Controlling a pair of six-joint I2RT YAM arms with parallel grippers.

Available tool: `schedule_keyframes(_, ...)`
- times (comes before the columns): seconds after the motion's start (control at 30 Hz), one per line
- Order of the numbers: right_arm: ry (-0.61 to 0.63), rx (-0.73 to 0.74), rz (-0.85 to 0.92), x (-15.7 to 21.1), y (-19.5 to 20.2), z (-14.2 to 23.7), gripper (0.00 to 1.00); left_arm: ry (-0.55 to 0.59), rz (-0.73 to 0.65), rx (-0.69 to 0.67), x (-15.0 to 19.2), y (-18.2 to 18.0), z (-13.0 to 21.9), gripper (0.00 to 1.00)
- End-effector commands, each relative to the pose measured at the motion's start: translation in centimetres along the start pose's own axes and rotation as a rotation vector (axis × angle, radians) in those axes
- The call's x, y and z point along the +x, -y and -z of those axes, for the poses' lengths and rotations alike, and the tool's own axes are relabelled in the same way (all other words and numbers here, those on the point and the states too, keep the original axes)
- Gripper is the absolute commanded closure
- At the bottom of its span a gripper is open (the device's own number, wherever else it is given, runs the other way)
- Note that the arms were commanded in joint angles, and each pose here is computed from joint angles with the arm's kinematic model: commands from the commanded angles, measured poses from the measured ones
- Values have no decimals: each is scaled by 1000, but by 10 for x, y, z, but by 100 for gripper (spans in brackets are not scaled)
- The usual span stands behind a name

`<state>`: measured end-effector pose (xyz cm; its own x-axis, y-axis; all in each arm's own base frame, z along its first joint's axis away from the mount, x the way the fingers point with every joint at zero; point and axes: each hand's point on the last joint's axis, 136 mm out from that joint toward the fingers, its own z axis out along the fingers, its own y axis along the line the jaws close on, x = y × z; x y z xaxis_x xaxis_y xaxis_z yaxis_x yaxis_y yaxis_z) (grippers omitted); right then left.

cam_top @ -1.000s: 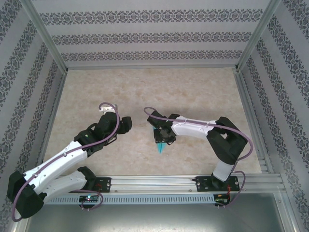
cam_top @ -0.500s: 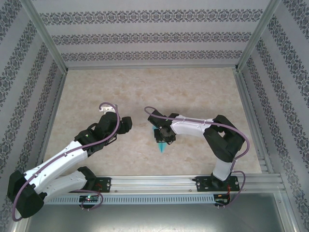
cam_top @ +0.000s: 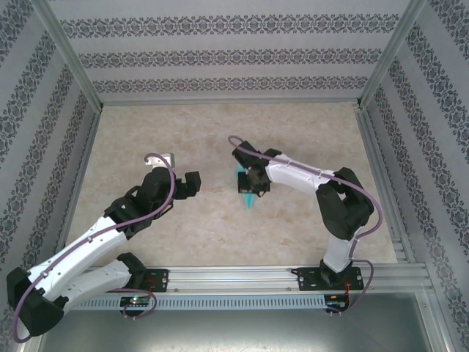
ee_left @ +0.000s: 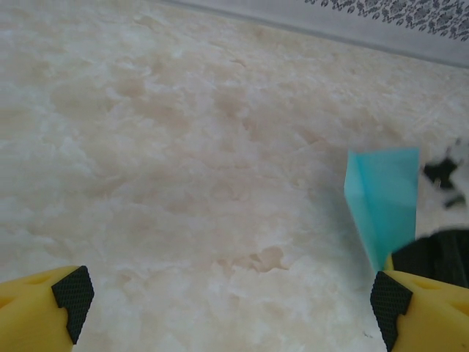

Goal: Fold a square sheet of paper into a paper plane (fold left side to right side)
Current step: Pick up the paper plane at the center of the table, then place the paper plane at the center of the table.

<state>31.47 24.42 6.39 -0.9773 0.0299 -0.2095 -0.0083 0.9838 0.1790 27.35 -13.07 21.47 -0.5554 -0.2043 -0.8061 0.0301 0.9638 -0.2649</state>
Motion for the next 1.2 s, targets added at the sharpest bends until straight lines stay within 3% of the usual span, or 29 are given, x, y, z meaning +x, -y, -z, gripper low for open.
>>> schedule_keyframes(0.0,-3,50,36,-32,11,2,97,16,-58,-23,-8,-5,5,0)
schedule_keyframes(0.23,21,118,39,-105,26,-5,97,-21,-105,-12,-4,1,0,0)
schedule_keyframes(0.43,-6,106,33,-137,30,-26,97,-44,-102,2,-1,5,-4,0)
schedule_keyframes(1.17,-113,129,41,-137,43,-68,89,-108,-100,9,13,12,-18,0)
